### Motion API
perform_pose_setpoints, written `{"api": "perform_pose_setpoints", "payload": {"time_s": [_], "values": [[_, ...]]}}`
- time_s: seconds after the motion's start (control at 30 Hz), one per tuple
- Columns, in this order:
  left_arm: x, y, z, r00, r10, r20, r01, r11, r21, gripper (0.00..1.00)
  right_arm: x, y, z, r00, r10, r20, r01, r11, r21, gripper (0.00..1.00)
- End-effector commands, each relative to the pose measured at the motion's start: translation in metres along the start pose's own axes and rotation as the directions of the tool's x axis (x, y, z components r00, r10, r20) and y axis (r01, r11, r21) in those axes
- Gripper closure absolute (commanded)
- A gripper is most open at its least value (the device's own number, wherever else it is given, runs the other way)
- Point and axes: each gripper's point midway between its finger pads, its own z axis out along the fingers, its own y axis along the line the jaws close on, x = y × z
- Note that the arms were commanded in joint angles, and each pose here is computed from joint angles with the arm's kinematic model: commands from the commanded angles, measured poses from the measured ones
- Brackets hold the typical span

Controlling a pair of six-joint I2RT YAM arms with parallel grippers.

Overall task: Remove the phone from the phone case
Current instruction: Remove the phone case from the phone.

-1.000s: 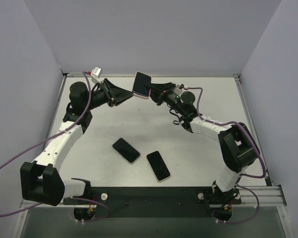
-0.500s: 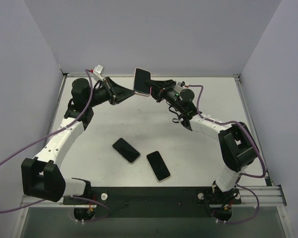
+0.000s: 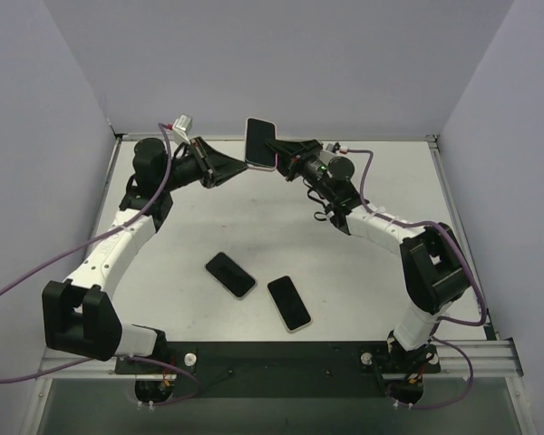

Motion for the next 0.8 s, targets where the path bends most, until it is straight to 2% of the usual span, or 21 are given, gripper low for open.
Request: {"api": "perform_pose_setpoints", "payload": {"time_s": [0.0,0.77], "values": [[-0.009,0.047,0.019,0.996,-0.063,0.056,0.071,0.985,-0.156,1.0,0.153,0.155,-0.076,0.861,-0.287,-0.419,-0.013,0.813,-0.583,1.0],[-0.011,0.094,0.033,0.989,-0.137,0.065,0.148,0.959,-0.24,1.0,0.174,0.179,-0.09,0.82,-0.355,-0.448,-0.015,0.77,-0.638,1.0]]}}
